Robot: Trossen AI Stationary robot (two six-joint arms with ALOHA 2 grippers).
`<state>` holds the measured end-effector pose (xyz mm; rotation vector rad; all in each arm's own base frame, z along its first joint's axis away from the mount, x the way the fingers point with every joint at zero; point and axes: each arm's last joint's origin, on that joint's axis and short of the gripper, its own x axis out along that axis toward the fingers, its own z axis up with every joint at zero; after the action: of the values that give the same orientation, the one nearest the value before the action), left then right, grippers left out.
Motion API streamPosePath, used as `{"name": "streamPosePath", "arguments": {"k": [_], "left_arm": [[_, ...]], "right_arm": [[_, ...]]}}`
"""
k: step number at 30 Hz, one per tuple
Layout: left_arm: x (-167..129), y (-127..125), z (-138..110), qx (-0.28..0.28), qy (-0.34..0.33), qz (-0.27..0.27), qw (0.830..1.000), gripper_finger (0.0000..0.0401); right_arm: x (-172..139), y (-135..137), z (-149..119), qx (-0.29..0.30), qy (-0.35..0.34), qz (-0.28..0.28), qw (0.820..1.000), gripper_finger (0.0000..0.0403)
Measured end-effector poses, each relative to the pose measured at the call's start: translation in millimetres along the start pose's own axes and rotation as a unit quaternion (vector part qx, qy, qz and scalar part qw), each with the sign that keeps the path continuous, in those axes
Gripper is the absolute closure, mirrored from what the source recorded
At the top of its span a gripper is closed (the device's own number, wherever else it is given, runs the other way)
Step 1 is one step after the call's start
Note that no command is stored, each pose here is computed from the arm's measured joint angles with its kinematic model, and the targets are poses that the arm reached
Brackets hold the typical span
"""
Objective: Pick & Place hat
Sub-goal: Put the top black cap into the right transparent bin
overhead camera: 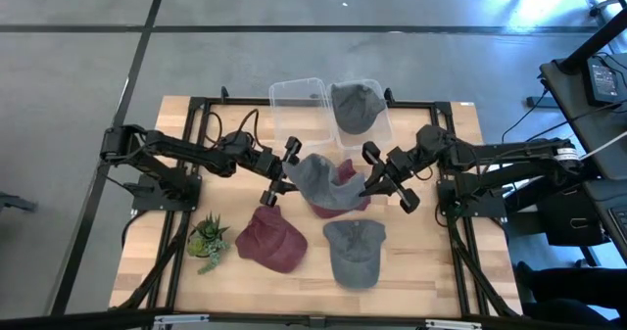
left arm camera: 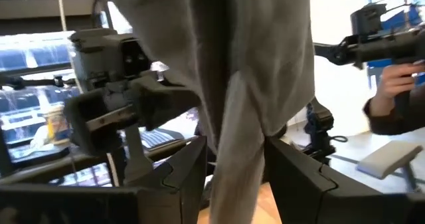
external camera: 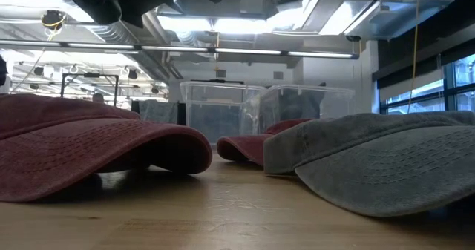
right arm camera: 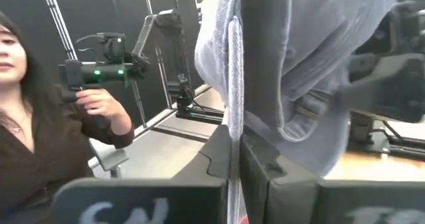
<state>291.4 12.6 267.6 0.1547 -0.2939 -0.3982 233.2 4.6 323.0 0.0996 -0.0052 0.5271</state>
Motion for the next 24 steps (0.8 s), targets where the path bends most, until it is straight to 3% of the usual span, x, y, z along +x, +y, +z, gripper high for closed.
{"name": "streamPosePath", "arguments": {"k": [8, 18, 24], "left_arm": [[1.3, -6.0, 0.5, -0.005, -0.005, -0.056, 0.998, 0.026], [1.3, -6.0, 0.4, -0.013, -0.004, -0.057, 0.998, 0.0261], [1.2, -5.8, 0.4, -0.013, -0.004, -0.057, 0.998, 0.0315]], "right_arm": [[-10.0, -5.5, 3.3, -0.006, 0.001, -0.023, 1.0, 0.0386], [-10.5, -7.7, 0.6, 0.002, 0.012, -0.05, 0.999, 0.0381], [-10.6, -8.0, 0.0, 0.003, 0.014, -0.053, 0.998, 0.0364]]}}
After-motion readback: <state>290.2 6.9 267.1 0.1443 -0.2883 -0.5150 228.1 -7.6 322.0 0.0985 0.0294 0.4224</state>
